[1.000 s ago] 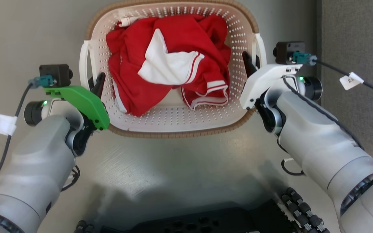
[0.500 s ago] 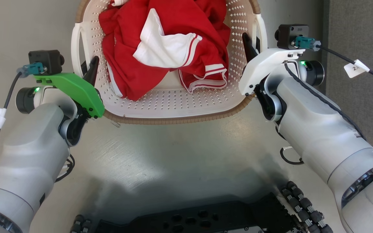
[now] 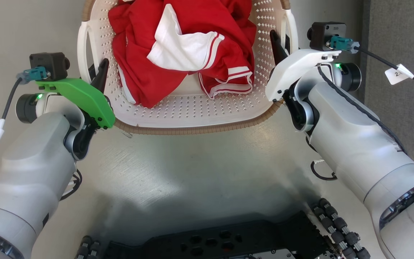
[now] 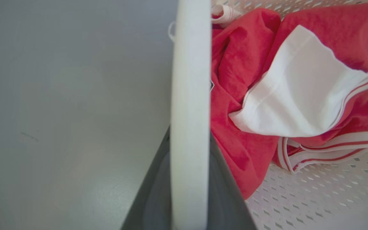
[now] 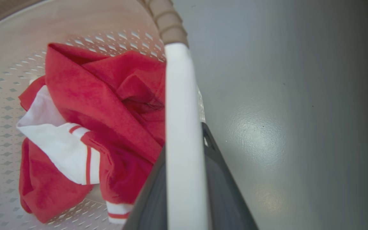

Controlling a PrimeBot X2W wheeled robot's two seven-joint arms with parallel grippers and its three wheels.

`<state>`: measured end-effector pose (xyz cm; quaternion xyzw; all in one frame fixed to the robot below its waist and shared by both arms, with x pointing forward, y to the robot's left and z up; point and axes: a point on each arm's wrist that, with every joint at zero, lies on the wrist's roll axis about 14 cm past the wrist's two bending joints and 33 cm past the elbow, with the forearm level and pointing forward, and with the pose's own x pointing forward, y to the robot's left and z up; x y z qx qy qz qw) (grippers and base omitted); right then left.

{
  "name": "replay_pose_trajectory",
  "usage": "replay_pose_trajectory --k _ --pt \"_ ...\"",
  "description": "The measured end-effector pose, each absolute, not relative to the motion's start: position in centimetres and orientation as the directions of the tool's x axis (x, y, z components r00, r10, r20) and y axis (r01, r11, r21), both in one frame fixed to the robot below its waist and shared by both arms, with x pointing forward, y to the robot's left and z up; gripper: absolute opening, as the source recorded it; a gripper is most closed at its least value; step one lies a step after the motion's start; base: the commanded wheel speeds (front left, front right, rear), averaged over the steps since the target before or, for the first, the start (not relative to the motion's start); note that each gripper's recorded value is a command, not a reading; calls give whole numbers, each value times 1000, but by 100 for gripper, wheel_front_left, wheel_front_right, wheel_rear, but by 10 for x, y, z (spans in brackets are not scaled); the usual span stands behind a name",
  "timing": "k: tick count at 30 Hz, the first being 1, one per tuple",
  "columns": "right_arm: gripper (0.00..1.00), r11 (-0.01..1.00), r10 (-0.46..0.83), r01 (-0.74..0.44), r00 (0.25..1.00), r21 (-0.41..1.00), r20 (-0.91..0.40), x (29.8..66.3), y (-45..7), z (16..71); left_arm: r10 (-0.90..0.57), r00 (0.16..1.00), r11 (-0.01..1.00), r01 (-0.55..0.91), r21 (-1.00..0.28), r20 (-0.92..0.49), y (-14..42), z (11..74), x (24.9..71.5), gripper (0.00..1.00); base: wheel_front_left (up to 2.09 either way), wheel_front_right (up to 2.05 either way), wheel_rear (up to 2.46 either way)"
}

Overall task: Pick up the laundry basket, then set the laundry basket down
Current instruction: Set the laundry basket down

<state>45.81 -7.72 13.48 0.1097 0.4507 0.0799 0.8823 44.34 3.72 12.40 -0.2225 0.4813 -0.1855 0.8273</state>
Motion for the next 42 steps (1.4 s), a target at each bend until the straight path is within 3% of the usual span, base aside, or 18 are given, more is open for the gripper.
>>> replay_pose_trajectory --k 20,21,22,23,24,42 --pt "0 968 216 -20 583 252 -784 455 -84 130 -538 460 823 108 -557 -706 31 120 442 0 0 0 0" --pt "8 968 214 -17 583 252 -784 455 -85 130 -540 459 822 111 -558 -705 30 121 442 0 0 0 0" --pt "84 968 213 -15 582 251 -785 454 -85 129 -542 459 821 111 -559 -704 30 121 442 21 0 0 0" --pt "100 968 212 -14 582 251 -785 454 -85 129 -542 460 820 109 -561 -703 29 121 442 49 0 0 0" --pt "100 968 211 -13 582 250 -785 454 -86 129 -543 460 819 105 -564 -702 29 121 443 100 0 0 0" --pt "100 975 170 19 585 222 -793 451 -99 135 -562 467 807 128 -577 -683 22 135 446 100 0 0 0"
